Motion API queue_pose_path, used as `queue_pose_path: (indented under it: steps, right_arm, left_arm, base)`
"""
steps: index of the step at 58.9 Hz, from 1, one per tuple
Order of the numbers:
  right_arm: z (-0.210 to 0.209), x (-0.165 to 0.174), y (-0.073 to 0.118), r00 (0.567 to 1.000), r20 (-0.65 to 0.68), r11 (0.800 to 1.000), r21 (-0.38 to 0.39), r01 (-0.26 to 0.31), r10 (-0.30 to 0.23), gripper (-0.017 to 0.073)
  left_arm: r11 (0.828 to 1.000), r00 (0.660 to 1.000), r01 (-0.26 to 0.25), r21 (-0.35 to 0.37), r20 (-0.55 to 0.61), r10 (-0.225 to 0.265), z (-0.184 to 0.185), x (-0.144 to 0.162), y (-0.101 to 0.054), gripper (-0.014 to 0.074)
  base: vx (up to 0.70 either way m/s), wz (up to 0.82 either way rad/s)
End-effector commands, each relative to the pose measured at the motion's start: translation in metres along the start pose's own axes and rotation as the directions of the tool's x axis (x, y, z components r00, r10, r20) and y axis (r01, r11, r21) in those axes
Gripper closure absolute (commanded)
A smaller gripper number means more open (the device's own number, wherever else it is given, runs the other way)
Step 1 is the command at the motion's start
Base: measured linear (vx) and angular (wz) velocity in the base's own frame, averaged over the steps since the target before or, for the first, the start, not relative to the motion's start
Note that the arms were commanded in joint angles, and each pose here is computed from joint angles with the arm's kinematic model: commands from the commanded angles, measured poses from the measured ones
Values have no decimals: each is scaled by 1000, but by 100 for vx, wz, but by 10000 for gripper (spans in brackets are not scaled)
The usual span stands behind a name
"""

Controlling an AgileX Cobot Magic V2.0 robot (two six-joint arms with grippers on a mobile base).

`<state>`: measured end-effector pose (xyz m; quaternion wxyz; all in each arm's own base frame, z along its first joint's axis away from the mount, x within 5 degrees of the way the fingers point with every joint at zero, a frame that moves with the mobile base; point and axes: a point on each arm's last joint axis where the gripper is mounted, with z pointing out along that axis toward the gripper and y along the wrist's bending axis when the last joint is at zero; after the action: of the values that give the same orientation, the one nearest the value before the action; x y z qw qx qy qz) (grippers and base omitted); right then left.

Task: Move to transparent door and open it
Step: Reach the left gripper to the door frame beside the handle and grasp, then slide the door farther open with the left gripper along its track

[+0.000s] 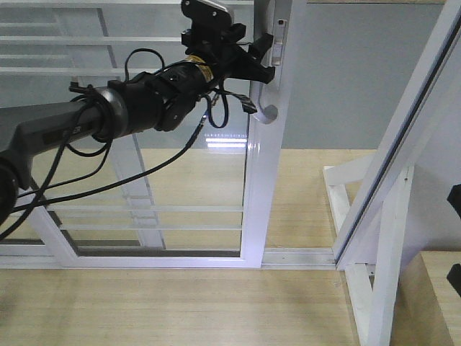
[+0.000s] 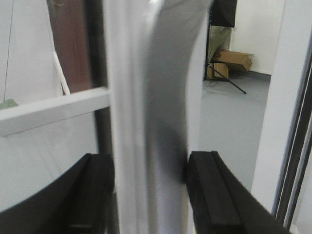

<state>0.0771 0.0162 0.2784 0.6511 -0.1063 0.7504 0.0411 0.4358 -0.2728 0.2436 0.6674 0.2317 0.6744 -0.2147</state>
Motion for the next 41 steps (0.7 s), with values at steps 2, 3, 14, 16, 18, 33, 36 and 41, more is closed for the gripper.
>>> queue_pose_path:
  steps: [2,3,14,16,18,33,36,41]
  right_arm:
    - [-2,-17,-2,995,102,1000,22,8,-11,229]
    - [-2,-17,-2,995,102,1000,22,8,-11,229]
    - [-2,-17,-2,995,102,1000,22,6,-8,229]
    - [-2,-17,-2,995,102,1000,22,6,-8,229]
    - [-2,-17,-2,995,102,1000,22,6,-8,229]
    - [-2,-17,-2,995,103,1000,22,6,-8,229]
    - [-2,-17,-2,995,103,1000,22,6,-8,229]
    - [-2,-17,-2,995,102,1000,22,6,-8,229]
  left_arm:
    - [999,990,31,-24,139,-27,-1,-49,8,139]
    - [999,990,30,-24,141,-26,-1,-49,8,140]
    - [999,989,29,-23,148,-26,-1,-49,8,193]
    - [999,989,29,-24,148,-26,-1,-50,8,211]
    - [999,989,29,-25,143,-26,-2,-51,8,227]
    - [998,998,29,-61,60,-25,-10,-60,16,243]
    - [996,999,29,-79,29,-27,-12,-61,22,243]
    - [994,999,30,-105,-21,-32,-15,-62,29,243]
  base:
    - [0,0]
    - [0,0]
    - [0,0]
    - [0,0]
    - [0,0]
    - [0,0]
    - [0,0]
    - [0,0]
